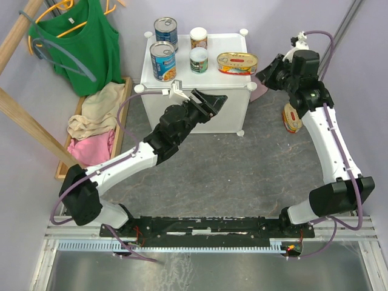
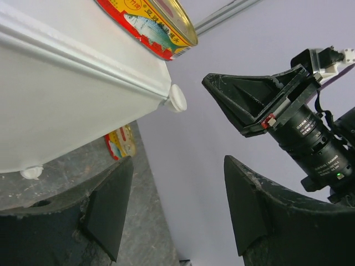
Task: Place and organize the canned foods onto the counter
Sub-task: Place the canned food on the counter.
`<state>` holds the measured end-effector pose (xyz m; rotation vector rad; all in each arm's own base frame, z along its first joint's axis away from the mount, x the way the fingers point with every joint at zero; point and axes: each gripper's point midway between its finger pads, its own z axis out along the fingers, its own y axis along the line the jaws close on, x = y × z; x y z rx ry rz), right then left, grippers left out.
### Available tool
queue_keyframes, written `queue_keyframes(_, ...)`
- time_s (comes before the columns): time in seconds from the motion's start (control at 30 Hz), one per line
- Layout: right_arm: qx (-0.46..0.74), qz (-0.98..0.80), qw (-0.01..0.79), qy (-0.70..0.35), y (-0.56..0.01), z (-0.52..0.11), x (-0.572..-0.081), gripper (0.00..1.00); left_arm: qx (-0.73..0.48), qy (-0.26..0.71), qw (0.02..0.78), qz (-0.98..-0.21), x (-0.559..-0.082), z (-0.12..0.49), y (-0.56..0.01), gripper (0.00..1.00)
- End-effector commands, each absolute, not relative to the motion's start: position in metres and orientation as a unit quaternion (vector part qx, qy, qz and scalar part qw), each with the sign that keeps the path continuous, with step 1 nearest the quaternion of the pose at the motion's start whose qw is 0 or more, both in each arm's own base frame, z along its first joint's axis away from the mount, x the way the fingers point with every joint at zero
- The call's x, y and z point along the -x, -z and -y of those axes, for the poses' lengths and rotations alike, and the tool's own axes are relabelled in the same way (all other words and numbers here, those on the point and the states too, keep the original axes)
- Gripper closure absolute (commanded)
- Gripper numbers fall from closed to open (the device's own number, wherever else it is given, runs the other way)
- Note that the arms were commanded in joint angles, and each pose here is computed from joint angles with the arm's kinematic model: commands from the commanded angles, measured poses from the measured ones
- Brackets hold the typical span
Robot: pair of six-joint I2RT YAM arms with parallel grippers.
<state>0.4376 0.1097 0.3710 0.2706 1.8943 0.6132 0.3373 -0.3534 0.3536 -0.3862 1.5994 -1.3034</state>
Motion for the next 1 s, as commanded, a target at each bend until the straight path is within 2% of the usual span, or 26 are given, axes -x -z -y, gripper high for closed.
queue_keyframes(0.0,-0.090,-0.793,0.553,-0.240,-0.376,-0.120,-0.444,0.86,0.123,0.508,0.546,-0.655,-0.345,0.348,-0.378,0.28)
queue_keyframes(0.33,-0.069,-0.799,0.551,-0.230,-0.376,-0.137,-0.449,0.88,0.099,0.469,0.571,-0.667,-0.357,0.351,-0.378,0.34)
queue_keyframes(0.97,-0.058,-0.795,0.554,-0.239,-0.372,-0.152,-0.482,0.90,0.083,0.410,0.604,-0.678,-0.367,0.341,-0.372,0.37)
